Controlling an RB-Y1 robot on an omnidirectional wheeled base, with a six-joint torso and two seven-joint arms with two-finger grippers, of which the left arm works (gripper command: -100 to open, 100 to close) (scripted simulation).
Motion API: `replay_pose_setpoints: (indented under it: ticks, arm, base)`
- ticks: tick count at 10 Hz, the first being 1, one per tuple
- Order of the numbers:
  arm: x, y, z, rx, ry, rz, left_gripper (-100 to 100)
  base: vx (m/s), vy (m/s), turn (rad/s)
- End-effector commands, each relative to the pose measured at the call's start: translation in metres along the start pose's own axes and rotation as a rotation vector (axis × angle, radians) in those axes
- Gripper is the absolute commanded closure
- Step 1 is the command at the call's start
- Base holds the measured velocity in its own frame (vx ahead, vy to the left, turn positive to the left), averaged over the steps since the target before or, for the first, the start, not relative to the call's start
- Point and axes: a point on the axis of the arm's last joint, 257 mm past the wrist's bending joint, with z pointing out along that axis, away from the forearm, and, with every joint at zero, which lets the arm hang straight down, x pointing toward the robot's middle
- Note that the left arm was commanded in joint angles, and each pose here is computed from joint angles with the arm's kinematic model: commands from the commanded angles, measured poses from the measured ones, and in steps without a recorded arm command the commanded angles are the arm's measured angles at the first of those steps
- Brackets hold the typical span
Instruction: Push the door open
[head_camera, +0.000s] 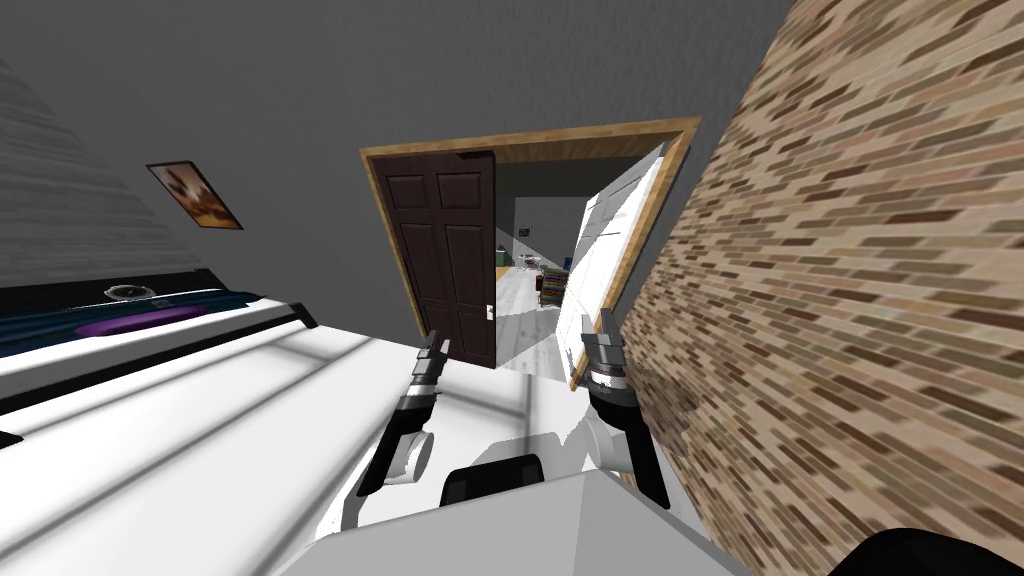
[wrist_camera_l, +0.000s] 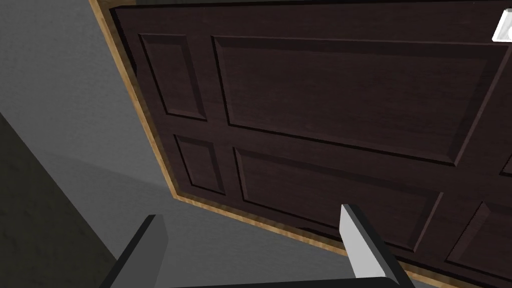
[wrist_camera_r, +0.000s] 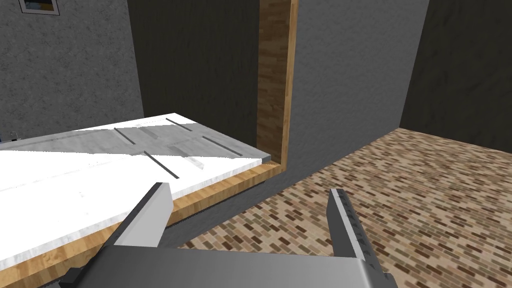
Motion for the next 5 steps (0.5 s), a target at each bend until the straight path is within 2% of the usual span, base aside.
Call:
replay_pose_setpoints:
  ticks: [1,2,5]
  arm:
    - [0.002,0.014,-0.0010,-0.018,0.009,-0.010,-100]
    - [0.002,0.016,-0.0018,-0.023,0.009,-0.010,-100]
    - [0.008,0.044,-0.0060,-0.066,0.025,-0.026,-100]
  base:
    - [0.089,-0.003,-0.039]
    - [0.064,0.000,-0.014]
    - [0.075,-0.004,-0.038]
